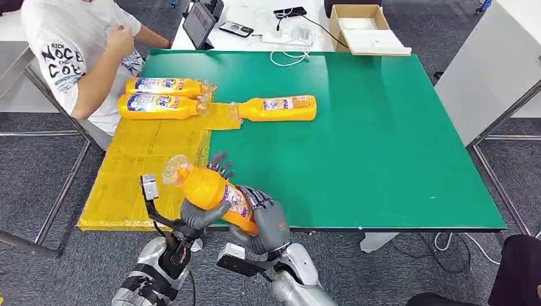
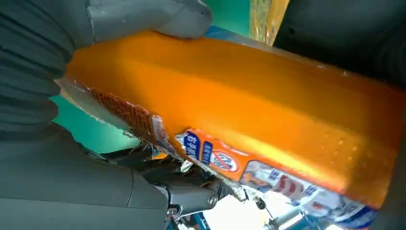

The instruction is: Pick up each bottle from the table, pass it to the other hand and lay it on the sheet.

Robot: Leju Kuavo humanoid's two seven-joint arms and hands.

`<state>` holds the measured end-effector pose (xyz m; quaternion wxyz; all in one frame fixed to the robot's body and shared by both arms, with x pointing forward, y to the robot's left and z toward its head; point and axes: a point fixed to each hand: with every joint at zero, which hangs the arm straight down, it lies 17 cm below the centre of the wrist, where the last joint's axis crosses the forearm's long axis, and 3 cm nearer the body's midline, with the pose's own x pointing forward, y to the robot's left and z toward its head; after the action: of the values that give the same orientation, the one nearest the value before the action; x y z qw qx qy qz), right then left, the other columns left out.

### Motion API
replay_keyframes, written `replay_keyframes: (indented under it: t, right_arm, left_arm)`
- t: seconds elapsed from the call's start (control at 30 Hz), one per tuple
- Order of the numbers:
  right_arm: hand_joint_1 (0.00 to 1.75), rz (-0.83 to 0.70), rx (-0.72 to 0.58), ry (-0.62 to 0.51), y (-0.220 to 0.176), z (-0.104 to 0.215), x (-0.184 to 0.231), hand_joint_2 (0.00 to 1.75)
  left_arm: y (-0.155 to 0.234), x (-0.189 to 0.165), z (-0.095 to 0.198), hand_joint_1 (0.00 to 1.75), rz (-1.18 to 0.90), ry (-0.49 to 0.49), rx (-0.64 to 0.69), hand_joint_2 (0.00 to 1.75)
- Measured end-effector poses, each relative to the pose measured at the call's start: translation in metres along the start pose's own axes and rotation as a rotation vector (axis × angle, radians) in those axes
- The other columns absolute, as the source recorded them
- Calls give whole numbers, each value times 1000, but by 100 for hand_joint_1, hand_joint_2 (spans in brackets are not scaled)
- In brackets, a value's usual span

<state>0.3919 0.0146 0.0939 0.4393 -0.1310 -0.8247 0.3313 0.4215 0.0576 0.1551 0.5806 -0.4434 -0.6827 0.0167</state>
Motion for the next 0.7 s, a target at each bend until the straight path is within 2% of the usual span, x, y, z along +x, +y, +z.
replay_keyframes:
  t: [0.03, 0.13, 0.4, 0.47, 0.7]
  right_arm:
    - [175, -2, 1, 7, 0, 0, -2, 175]
    - [175, -14, -1, 34, 1, 2, -7, 175]
    - [175, -19, -7, 47, 0, 2, -10, 175]
    - [119, -19, -8, 46, 0, 2, -10, 175]
    - [119, 1, -10, 32, -3, 0, -9, 175]
  left_arm:
    - [1, -1, 0, 175, -21, 3, 6, 175]
    - [3, -5, -4, 175, -85, 10, 23, 175]
    - [2, -3, -6, 175, -80, 1, 31, 175]
    - [3, -2, -7, 175, -77, -1, 32, 175]
    - [4, 5, -9, 175, -46, -26, 48, 175]
